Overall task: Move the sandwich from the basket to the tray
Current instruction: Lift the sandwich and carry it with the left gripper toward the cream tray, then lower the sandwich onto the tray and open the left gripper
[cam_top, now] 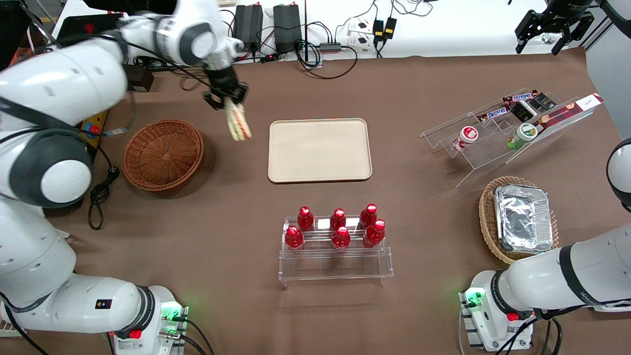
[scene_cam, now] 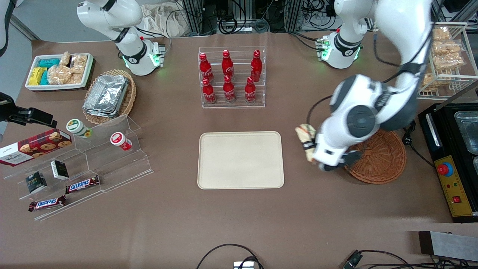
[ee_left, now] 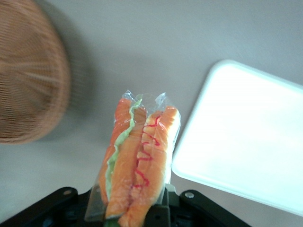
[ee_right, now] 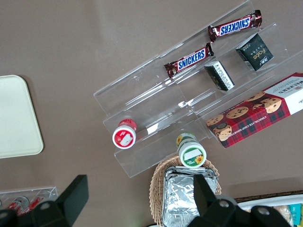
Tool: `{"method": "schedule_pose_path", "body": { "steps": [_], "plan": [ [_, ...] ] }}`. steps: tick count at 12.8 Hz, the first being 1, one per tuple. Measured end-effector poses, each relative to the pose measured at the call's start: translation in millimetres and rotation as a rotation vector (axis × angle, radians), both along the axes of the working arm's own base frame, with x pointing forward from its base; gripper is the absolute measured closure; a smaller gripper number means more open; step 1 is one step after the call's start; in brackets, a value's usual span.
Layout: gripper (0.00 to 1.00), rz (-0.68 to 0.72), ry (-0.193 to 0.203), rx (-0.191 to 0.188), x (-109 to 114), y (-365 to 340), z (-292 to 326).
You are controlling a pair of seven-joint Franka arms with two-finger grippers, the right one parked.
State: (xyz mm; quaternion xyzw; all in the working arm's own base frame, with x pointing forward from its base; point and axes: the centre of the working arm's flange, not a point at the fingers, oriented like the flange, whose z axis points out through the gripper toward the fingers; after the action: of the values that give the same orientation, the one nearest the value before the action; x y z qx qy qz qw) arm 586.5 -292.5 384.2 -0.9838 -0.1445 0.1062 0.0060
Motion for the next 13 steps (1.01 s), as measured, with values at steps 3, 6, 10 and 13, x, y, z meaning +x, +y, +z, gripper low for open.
{"method": "schedule_pose_path", "body": {
  "steps": [3,6,10,13],
  "plan": [
    [0.79,-0.109,-0.031,-0.025,-6,-72,-61],
    [0.79,-0.161,-0.05,0.008,-12,-104,-144],
    [0.74,-0.149,-0.063,0.005,-1,-103,-165],
    [0.56,-0.146,-0.077,0.001,3,-103,-159]
  ]
}}
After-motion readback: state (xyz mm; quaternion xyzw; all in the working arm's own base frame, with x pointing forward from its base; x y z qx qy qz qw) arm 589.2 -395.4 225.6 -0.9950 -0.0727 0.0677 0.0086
